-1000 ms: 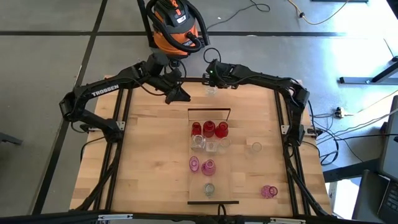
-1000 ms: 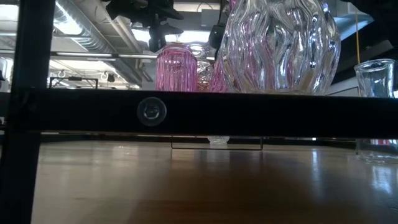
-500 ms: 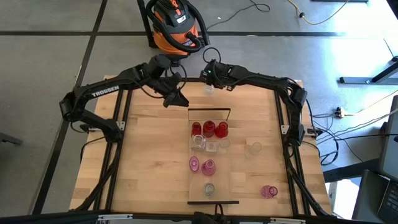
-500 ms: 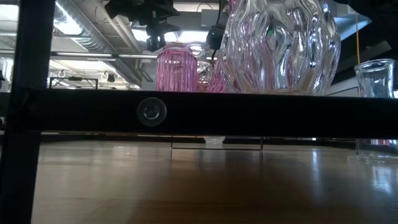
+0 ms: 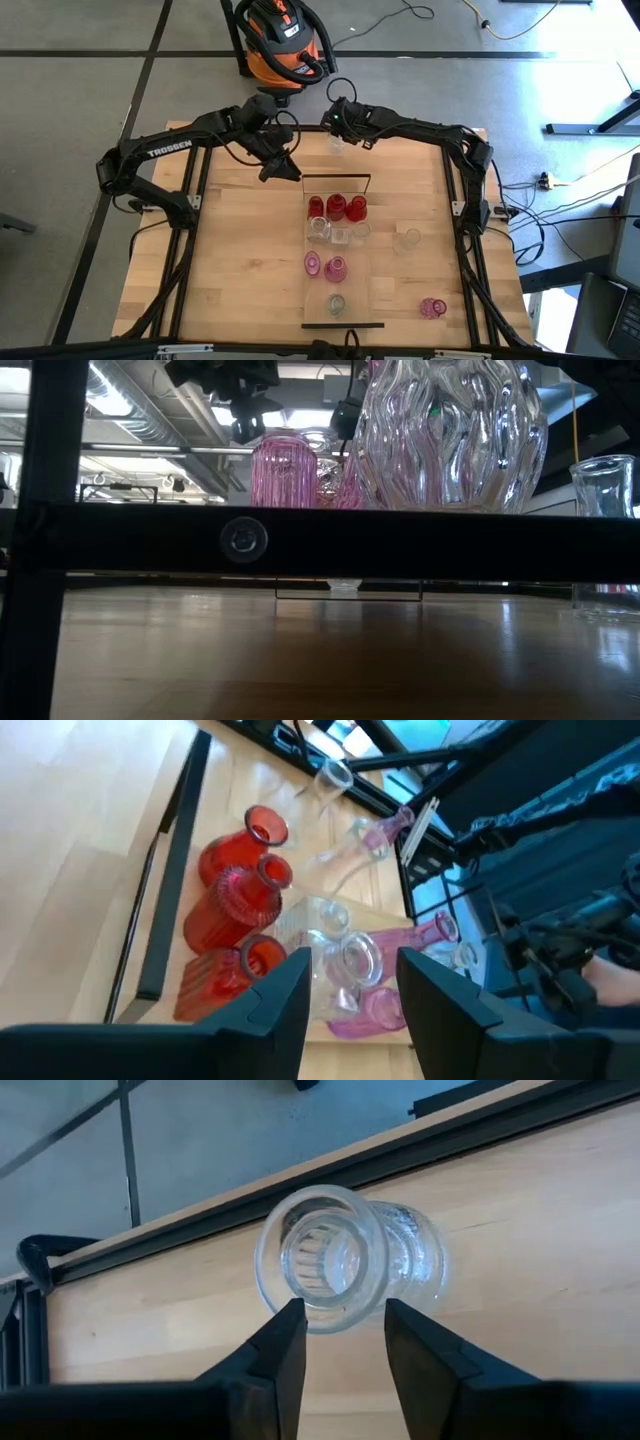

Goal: Sort vases onto shelf
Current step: Put the transparent vase on the shelf aligned with the other transparent vase

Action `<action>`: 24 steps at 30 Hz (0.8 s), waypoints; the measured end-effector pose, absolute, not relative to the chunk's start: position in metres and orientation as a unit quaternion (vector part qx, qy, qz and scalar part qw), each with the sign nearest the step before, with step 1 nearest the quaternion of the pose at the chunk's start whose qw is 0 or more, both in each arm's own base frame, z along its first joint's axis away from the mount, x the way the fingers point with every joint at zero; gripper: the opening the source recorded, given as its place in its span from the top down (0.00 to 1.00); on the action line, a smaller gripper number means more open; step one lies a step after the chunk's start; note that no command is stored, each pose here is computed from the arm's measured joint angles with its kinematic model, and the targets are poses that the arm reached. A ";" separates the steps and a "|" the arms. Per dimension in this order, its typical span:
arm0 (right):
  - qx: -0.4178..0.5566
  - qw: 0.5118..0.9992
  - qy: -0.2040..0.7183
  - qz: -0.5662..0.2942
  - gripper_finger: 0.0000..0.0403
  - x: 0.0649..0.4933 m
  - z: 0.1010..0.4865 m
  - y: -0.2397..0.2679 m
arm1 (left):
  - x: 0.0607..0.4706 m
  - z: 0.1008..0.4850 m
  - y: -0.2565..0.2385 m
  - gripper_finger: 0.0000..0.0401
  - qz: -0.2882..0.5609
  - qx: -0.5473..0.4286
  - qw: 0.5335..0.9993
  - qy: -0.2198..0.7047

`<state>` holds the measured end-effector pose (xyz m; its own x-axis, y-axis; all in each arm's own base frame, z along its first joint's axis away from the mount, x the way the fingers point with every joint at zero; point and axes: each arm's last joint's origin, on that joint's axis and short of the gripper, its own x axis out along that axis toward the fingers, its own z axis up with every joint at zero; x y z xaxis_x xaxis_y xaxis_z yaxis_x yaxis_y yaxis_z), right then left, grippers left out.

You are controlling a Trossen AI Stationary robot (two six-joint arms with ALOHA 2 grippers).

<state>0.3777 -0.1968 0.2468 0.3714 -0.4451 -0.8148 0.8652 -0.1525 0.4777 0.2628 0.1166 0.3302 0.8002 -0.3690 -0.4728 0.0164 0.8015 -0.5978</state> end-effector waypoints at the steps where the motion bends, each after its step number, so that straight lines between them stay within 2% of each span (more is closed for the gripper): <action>1: 0.545 0.622 0.191 -0.528 0.69 0.378 0.247 -0.195 | 0.262 0.330 0.116 0.64 -0.108 -0.294 0.901 0.300; 7: 0.539 0.629 0.193 -0.526 0.69 0.382 0.249 -0.186 | 0.261 0.328 0.116 0.64 -0.108 -0.285 0.901 0.308; 13: 0.534 0.644 0.155 -0.525 0.69 0.378 0.266 -0.185 | 0.261 0.328 0.116 0.64 -0.107 -0.285 0.901 0.309; 24: 0.543 0.619 0.135 -0.551 0.69 0.371 0.265 -0.197 | 0.261 0.328 0.116 0.64 -0.099 -0.282 0.902 0.310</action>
